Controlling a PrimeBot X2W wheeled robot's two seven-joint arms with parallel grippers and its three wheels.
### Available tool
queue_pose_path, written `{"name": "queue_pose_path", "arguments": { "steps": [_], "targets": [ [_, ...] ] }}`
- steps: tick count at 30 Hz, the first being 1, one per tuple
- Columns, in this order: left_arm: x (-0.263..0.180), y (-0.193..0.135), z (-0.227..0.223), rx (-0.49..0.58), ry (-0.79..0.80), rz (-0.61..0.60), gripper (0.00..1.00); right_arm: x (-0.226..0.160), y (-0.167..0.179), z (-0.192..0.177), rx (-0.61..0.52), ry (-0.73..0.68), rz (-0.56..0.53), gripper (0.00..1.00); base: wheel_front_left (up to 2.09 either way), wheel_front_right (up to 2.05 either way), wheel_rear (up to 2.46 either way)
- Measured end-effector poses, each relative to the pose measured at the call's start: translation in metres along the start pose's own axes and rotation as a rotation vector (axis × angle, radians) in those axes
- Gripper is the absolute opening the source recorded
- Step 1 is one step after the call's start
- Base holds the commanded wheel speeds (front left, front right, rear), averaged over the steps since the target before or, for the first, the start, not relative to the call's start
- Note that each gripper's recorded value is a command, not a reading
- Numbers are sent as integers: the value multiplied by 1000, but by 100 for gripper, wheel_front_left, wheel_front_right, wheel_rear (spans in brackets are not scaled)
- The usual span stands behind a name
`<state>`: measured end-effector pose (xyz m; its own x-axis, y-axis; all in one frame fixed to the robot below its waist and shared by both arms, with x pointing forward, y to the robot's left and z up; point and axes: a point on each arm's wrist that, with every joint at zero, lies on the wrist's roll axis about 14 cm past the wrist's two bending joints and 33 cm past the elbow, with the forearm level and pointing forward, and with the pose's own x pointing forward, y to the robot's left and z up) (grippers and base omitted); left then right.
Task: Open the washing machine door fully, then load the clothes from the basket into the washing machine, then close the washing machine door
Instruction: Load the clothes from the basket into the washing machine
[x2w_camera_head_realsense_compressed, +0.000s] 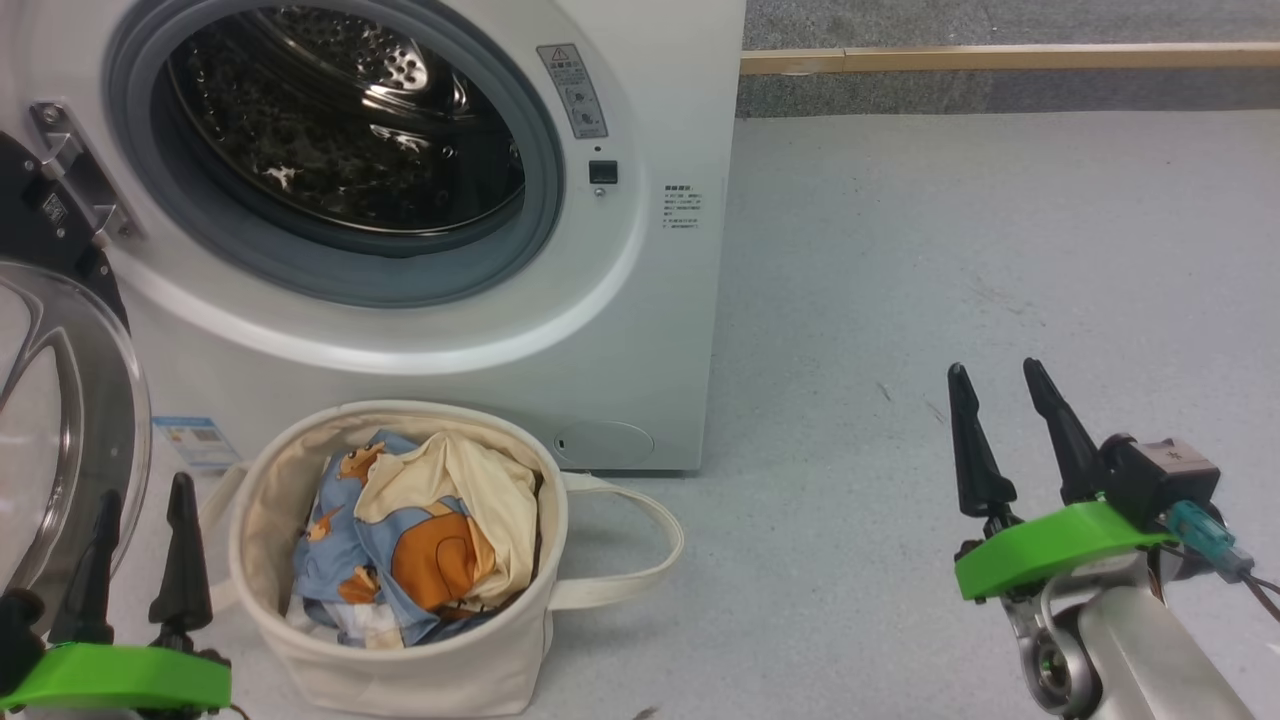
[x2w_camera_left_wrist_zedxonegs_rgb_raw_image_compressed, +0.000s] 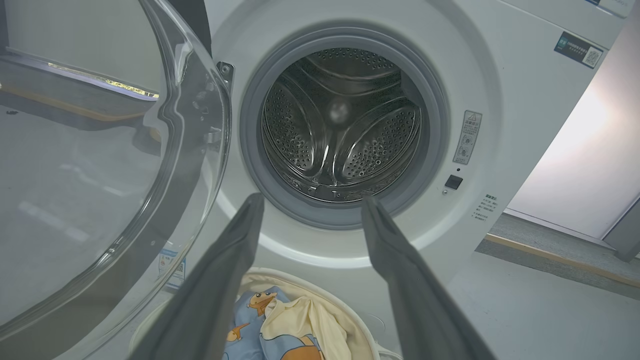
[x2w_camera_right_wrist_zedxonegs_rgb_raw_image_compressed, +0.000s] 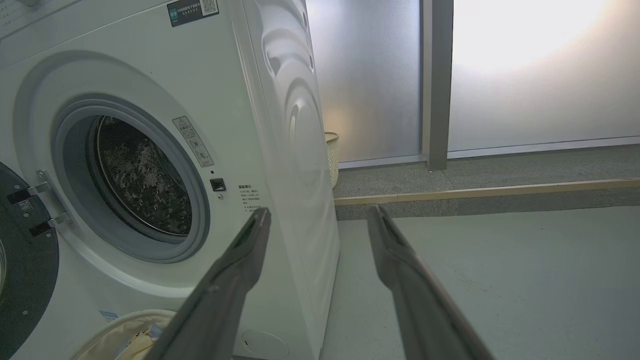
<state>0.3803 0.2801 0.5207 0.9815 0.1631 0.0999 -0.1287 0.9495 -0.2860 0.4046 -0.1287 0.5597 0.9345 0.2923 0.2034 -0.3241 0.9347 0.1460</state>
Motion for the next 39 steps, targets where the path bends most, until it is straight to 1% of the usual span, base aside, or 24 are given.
{"name": "queue_pose_path", "arguments": {
  "steps": [9, 26, 31, 39],
  "targets": [
    [0, -1, 0, 0, 1, -2, 100, -1, 0, 0, 0, 0, -1, 100, 98, -101, 3],
    [-3, 4, -2, 3, 8, 8, 100, 2, 5, -2, 4, 4, 14, 100, 136, -146, 10],
    [-2, 1, -4, 4, 14, -1, 100, 3, 8, -3, 5, 8, 24, 100, 67, -67, 0],
    [-2, -3, -7, 7, 25, -13, 100, 3, 12, -7, 15, 17, 34, 100, 5, -5, 0]
  ]
}}
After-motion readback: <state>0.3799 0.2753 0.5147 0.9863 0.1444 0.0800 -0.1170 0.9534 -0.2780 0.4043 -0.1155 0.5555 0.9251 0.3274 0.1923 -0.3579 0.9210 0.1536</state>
